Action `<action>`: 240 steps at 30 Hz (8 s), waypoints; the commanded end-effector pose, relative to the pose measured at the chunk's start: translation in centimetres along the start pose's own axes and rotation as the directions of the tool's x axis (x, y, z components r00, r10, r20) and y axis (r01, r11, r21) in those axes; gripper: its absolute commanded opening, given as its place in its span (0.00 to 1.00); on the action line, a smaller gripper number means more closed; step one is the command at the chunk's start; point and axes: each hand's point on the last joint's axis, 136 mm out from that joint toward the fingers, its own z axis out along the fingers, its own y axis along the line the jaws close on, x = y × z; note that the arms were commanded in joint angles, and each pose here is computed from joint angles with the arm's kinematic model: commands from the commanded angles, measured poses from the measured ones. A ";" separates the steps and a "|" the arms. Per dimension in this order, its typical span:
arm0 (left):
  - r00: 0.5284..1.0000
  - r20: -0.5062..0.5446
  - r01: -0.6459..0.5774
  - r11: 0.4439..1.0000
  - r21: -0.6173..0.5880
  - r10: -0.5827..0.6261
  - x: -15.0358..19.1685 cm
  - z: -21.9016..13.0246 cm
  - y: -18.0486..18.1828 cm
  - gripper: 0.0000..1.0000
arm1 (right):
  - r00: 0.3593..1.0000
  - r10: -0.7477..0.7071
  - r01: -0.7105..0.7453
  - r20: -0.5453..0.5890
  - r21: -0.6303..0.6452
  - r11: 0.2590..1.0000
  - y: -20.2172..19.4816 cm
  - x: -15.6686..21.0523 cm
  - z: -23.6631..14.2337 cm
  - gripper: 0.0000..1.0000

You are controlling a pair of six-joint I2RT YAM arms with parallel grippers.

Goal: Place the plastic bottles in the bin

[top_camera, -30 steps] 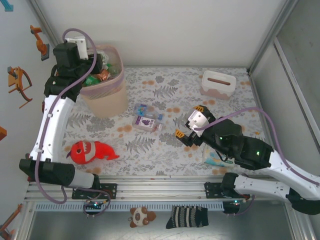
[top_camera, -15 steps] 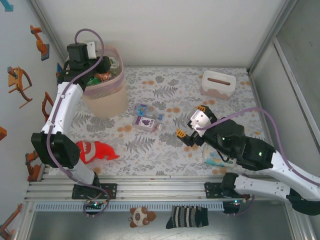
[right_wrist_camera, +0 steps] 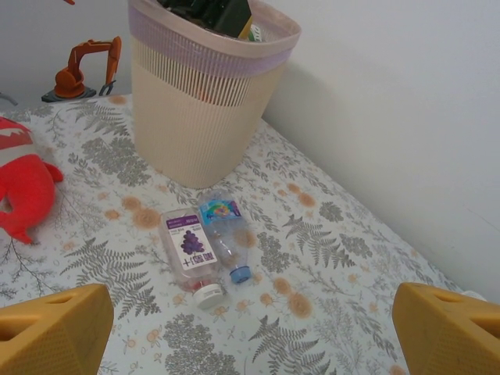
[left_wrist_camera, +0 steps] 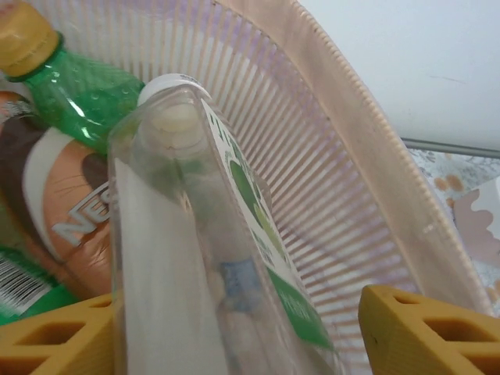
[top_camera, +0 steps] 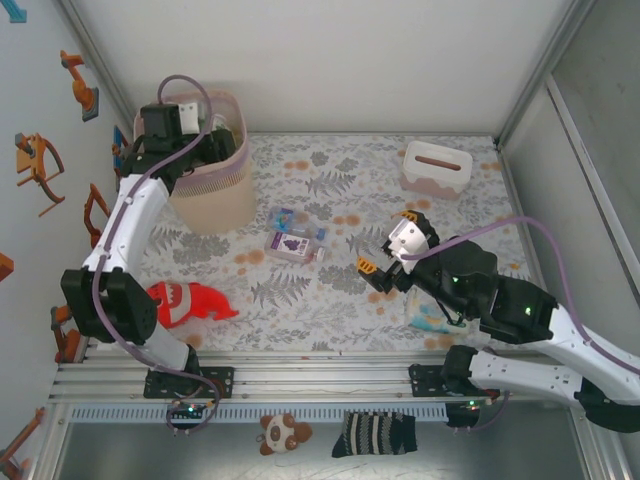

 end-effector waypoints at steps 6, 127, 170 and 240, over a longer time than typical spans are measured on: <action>0.988 0.138 -0.056 0.991 -0.120 0.073 -3.4 -6.6 0.6 0.76 | 1.000 0.024 -0.024 -0.009 0.002 1.000 -0.1 0.1 0.0 0.90; 0.981 0.062 0.180 0.980 0.089 -0.186 12.8 -20.3 -2.5 0.50 | 0.843 -0.283 -0.026 -0.458 -0.560 0.828 5.6 22.8 26.4 0.43; 0.964 0.201 0.003 0.769 0.640 -0.171 3.3 -18.6 -21.7 0.81 | 0.951 0.188 -0.116 0.244 -0.282 0.953 -1.9 -5.6 13.6 0.27; 0.908 0.300 -0.298 0.954 -0.031 0.293 -3.1 -18.9 -12.4 0.31 | 0.946 0.236 -0.181 0.222 -0.241 0.954 -2.3 -5.3 8.0 0.67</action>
